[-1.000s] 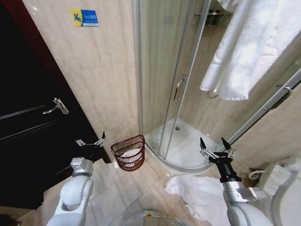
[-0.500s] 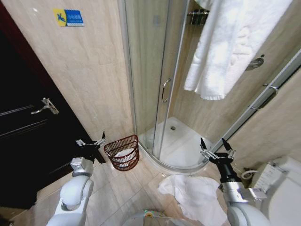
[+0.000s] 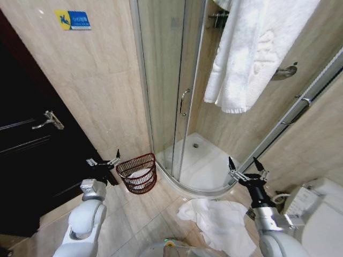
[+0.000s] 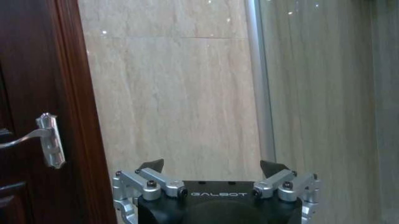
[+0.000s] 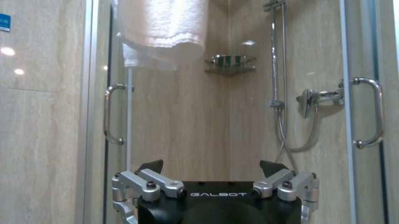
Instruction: Discard the used towel into the hamper.
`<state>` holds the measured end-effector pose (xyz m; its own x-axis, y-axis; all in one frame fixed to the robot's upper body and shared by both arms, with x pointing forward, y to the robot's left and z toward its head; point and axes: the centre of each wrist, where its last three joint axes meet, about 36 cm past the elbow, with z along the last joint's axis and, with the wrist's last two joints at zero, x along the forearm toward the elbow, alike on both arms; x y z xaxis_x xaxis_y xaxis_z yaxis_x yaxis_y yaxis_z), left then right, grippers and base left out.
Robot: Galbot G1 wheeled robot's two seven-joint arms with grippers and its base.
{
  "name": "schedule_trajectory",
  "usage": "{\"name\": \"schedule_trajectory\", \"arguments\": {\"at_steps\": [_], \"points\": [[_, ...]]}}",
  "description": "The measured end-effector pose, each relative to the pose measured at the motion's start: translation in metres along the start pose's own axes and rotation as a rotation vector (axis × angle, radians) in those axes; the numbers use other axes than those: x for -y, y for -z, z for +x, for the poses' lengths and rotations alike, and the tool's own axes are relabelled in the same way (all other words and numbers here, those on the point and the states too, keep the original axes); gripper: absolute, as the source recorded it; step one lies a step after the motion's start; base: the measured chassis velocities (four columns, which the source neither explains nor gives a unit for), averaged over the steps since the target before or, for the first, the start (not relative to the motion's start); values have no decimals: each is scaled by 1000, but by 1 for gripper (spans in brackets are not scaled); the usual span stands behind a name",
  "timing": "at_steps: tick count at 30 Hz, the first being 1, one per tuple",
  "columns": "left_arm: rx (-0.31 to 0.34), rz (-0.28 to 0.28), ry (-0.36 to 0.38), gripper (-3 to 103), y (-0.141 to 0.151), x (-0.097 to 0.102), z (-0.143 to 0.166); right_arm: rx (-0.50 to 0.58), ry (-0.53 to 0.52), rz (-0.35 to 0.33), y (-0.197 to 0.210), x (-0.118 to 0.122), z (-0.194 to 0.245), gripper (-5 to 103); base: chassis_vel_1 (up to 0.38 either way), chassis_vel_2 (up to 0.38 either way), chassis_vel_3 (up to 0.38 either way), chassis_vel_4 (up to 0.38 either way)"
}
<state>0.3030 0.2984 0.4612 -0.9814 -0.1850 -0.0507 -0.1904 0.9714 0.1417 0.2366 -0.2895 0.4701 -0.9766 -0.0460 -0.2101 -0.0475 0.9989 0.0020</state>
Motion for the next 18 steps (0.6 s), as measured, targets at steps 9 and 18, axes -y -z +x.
{"name": "schedule_trajectory", "arguments": {"at_steps": [9, 18], "points": [[0, 0, 0, 100, 0, 0, 0, -1, -2, 3, 1, 1, 1, 100, -99, -94, 95, 83], [0, 0, 0, 100, 0, 0, 0, 19, -6, 1, 0, 1, -1, 100, -52, -63, 62, 60]]}}
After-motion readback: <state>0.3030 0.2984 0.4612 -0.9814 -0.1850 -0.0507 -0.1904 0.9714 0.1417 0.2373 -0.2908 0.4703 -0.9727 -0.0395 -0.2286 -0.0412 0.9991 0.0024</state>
